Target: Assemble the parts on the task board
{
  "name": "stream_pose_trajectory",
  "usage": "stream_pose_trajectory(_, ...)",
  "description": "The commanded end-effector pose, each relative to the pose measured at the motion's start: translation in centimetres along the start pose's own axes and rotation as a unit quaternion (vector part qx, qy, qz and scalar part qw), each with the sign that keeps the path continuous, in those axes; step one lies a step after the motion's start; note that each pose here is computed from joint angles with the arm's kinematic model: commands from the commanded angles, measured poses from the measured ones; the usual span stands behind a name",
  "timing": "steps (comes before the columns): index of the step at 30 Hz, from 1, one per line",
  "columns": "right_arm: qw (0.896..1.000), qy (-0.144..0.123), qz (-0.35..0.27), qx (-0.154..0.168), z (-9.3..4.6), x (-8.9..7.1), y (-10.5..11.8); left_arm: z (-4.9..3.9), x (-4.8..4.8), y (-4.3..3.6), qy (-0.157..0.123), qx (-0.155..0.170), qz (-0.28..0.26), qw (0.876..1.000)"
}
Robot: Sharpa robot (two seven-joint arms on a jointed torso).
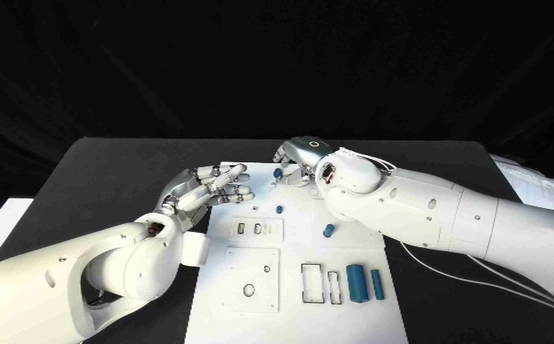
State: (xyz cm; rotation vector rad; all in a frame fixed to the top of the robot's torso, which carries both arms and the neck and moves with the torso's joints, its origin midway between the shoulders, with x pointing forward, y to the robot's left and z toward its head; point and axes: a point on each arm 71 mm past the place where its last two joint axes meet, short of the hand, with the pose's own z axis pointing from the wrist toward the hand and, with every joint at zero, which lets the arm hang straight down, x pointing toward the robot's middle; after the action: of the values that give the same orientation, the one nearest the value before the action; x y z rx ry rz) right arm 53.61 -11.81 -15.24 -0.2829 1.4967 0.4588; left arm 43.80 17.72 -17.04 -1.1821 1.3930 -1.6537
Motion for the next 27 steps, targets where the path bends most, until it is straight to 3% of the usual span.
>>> stream_pose_trajectory(1,1.0,-0.017,0.013,-0.002,-0.2,-0.3,0.0,0.04,0.15,-0.13,0.008,0.002,-0.004,1.0)
stream_pose_trajectory(6,0.999,-0.029,0.033,0.001,-1.6,-1.2,-1.0,0.03,-0.03,-0.14,0.006,0.002,-0.003,1.0)
stream_pose_trajectory(10,0.998,-0.023,0.061,0.025,-3.7,-2.2,-3.1,-0.03,-0.08,-0.17,0.006,0.002,-0.003,1.0)
stream_pose_trajectory(18,0.989,0.042,0.104,0.097,-7.4,-2.8,-7.1,-0.18,-0.26,-0.25,0.004,0.002,-0.002,1.0)
stream_pose_trajectory(27,0.983,0.064,0.103,0.134,-8.4,-2.6,-9.0,-0.19,-0.15,-0.23,0.008,0.001,-0.004,1.0)
